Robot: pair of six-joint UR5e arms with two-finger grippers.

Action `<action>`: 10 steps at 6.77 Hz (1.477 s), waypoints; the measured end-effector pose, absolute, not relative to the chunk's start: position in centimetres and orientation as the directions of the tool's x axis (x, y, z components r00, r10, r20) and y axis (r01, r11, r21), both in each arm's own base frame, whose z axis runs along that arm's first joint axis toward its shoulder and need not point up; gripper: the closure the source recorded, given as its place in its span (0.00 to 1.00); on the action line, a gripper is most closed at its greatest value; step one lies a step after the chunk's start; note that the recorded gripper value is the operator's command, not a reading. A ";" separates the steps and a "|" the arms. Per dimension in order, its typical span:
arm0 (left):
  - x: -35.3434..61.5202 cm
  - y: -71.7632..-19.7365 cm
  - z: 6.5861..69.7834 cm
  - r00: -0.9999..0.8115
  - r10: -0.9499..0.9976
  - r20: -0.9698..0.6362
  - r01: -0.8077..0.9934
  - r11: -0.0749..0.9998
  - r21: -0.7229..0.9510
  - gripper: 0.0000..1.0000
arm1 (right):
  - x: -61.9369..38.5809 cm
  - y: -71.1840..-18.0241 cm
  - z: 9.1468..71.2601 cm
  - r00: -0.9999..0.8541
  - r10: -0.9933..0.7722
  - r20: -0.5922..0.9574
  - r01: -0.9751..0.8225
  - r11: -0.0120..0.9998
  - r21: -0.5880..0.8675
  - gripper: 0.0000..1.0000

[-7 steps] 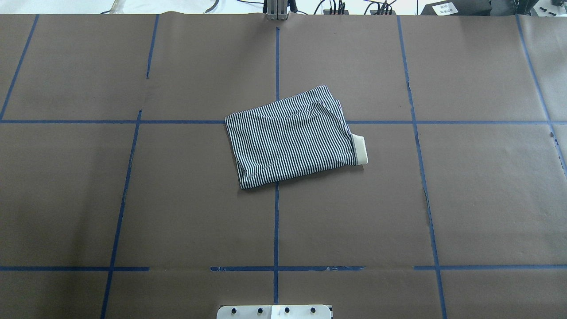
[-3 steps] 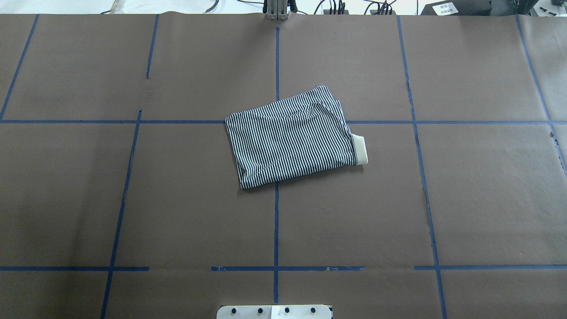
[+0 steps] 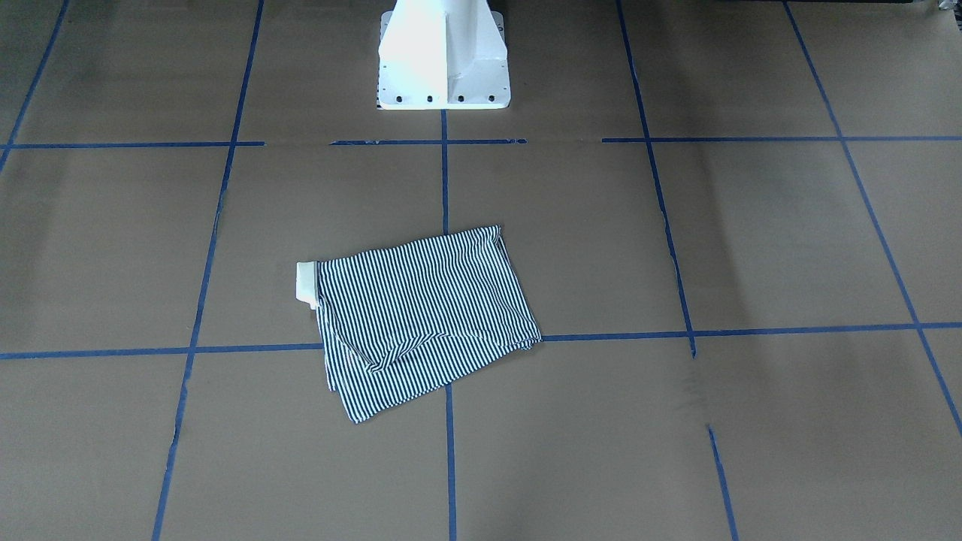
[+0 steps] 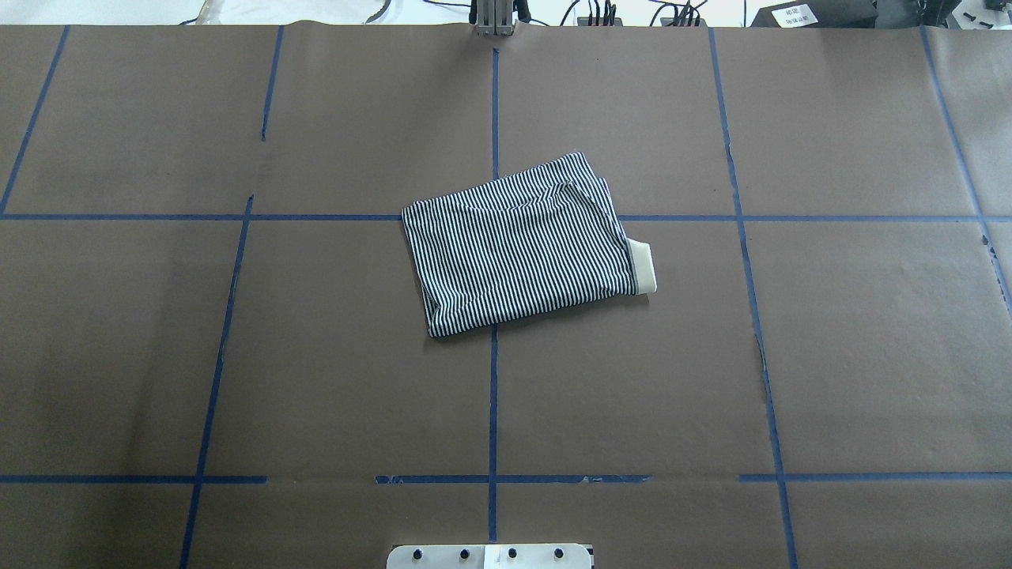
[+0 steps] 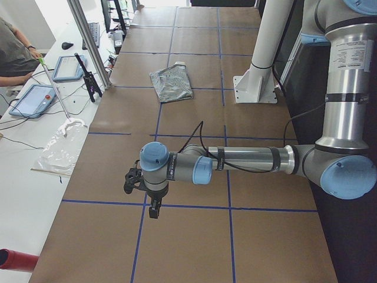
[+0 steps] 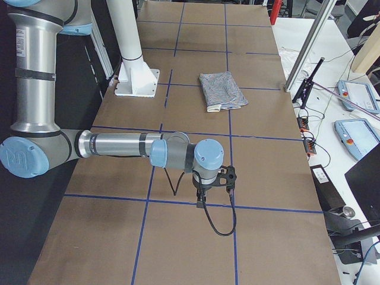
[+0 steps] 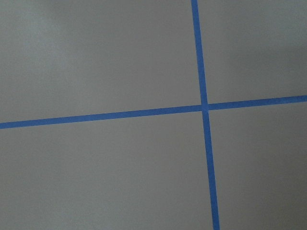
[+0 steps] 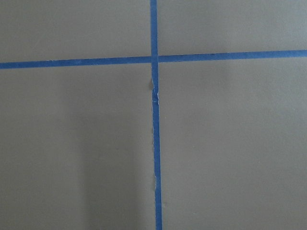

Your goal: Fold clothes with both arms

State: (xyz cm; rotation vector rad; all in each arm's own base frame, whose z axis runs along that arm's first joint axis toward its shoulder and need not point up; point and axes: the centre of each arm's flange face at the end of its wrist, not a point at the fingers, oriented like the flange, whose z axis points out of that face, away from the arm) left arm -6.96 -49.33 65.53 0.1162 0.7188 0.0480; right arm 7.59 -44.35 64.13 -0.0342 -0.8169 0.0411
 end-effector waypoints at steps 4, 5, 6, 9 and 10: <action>-7.0 -49.3 65.5 0.751 0.084 -0.654 -0.003 0.992 0.124 0.00 | 6.6 -44.7 64.0 0.683 0.061 0.728 -0.034 0.998 -0.051 0.00; -6.9 -49.3 65.5 0.751 0.085 -0.655 -0.004 0.992 0.124 0.00 | 6.6 -44.8 64.0 0.683 0.057 0.728 -0.033 0.998 -0.046 0.00; -6.9 -49.3 65.5 0.751 0.085 -0.655 -0.004 0.992 0.125 0.00 | 6.5 -44.9 64.4 0.684 0.046 0.728 -0.032 0.999 -0.033 0.00; -6.9 -49.4 65.4 0.751 0.086 -0.655 -0.004 0.992 0.127 0.00 | 6.6 -45.4 65.6 0.682 0.024 0.731 -0.035 0.999 0.001 0.00; -6.9 -49.4 65.4 0.751 0.087 -0.655 -0.004 0.992 0.127 0.00 | 6.6 -45.6 65.5 0.681 0.022 0.732 -0.036 0.999 0.004 0.00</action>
